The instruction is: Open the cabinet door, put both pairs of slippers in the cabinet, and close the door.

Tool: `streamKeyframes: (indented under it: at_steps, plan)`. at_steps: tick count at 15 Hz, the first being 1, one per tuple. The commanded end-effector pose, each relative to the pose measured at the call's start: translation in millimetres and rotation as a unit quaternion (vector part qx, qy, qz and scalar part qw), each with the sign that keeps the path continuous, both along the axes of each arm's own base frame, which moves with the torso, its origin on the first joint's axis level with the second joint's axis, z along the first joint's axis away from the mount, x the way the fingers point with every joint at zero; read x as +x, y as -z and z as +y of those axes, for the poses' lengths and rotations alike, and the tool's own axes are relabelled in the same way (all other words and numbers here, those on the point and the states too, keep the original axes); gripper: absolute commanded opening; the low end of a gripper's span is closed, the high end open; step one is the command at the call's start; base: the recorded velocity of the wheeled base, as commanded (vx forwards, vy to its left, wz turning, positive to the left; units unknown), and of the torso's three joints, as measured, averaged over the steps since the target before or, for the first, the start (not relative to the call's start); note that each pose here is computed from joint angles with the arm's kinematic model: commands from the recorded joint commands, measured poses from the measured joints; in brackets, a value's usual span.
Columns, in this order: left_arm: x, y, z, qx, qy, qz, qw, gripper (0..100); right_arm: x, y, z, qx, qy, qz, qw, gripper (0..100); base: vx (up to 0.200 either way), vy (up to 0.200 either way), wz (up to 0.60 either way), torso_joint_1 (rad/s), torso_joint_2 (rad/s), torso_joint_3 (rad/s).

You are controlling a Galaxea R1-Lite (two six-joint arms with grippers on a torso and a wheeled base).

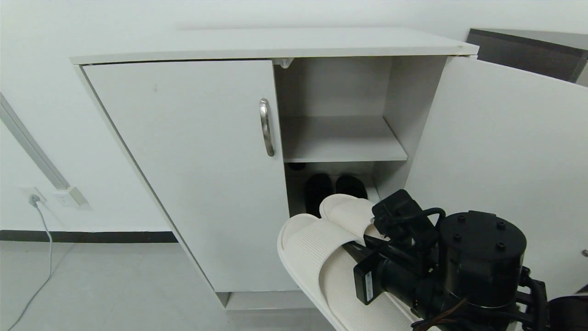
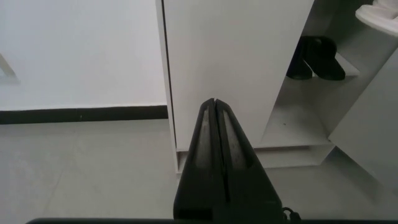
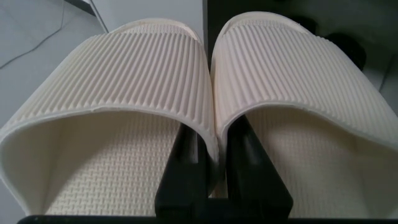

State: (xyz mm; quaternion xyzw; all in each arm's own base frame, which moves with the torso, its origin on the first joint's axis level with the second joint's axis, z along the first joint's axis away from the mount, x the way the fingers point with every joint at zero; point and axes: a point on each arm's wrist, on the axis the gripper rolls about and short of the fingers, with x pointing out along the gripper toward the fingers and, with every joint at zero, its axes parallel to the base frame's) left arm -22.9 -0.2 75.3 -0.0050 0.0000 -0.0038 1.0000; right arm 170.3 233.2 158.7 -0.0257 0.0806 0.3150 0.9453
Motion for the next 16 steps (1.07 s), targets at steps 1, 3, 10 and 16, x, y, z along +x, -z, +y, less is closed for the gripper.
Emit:
streamKeyframes:
  at_steps: [1, 3, 10, 16]
  plan:
    - [0, 0.0, 0.0, 0.0, 0.0, 0.001, 1.0, 0, 0, 1, 1, -0.001, 0.0, 0.001, 1.0, 0, 0.0, 0.0, 0.0, 0.002, 0.18, 0.168]
    - [0, -0.2, 0.0, 0.0, 0.0, 0.0, 1.0, 0, 0, 1, 1, -0.002, 0.0, 0.001, 1.0, 0, 0.0, 0.0, 0.0, 0.0, 0.08, 0.071]
    - [0, -0.2, 0.0, -0.001, 0.0, 0.0, 1.0, 0, 0, 6, -1, -0.013, -0.001, 0.002, 1.0, 0, 0.0, 0.0, 0.0, 0.0, 0.0, 0.0]
    - [0, -0.2, 0.0, -0.001, 0.0, 0.0, 1.0, 0, 19, 5, 22, -0.02, 0.092, -0.02, 0.995, 0, 0.0, 0.0, 0.0, 0.0, 0.0, 0.0]
